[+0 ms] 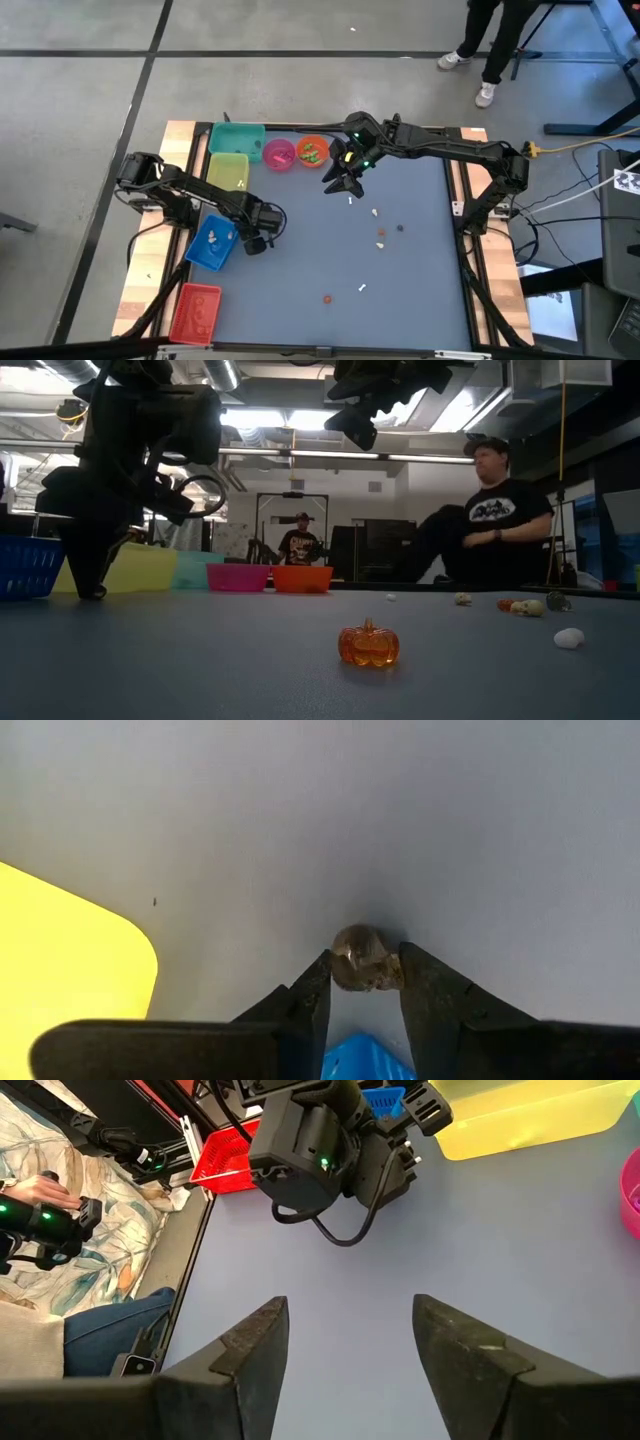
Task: Sort Halloween decoration
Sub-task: Put the black skull toy into the green bin
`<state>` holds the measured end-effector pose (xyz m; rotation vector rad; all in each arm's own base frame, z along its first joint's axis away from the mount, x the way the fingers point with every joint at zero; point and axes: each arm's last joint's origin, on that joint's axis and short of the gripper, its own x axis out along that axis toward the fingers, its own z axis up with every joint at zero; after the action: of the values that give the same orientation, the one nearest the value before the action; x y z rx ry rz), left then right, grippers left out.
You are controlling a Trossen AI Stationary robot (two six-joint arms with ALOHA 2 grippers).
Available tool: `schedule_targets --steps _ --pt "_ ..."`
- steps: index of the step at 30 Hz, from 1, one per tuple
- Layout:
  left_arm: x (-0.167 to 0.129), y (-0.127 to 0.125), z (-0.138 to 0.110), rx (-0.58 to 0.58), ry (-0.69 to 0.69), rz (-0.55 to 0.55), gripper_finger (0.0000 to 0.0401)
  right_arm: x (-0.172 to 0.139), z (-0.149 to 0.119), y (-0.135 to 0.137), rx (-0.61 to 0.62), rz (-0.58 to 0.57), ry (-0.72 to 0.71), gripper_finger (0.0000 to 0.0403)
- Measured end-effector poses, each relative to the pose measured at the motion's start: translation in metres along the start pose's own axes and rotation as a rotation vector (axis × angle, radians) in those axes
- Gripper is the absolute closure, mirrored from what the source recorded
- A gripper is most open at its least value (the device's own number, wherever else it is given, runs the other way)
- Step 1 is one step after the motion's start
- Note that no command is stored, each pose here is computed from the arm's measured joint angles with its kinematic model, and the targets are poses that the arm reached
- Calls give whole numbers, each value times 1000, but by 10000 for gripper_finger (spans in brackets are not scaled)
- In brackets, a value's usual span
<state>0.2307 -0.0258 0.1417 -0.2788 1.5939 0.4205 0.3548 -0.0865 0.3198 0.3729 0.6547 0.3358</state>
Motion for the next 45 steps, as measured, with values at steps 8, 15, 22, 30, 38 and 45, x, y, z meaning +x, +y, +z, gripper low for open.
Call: schedule_targets --steps 8,15,22,30,38,45 --pt "0 0 1 -1 -11 10 324 0 0 0 0 0 0 189" --pt "0 1 1 -2 -22 22 336 0 0 0 0 0 0 189" --pt "0 1 1 -2 -21 25 347 0 0 0 0 0 0 189" --pt "0 1 1 -2 -17 23 348 0 0 0 0 0 0 189" --pt "0 1 1 -1 -16 23 348 0 0 0 1 0 0 189" --pt "0 1 1 -1 -15 22 348 0 0 0 0 0 0 189"
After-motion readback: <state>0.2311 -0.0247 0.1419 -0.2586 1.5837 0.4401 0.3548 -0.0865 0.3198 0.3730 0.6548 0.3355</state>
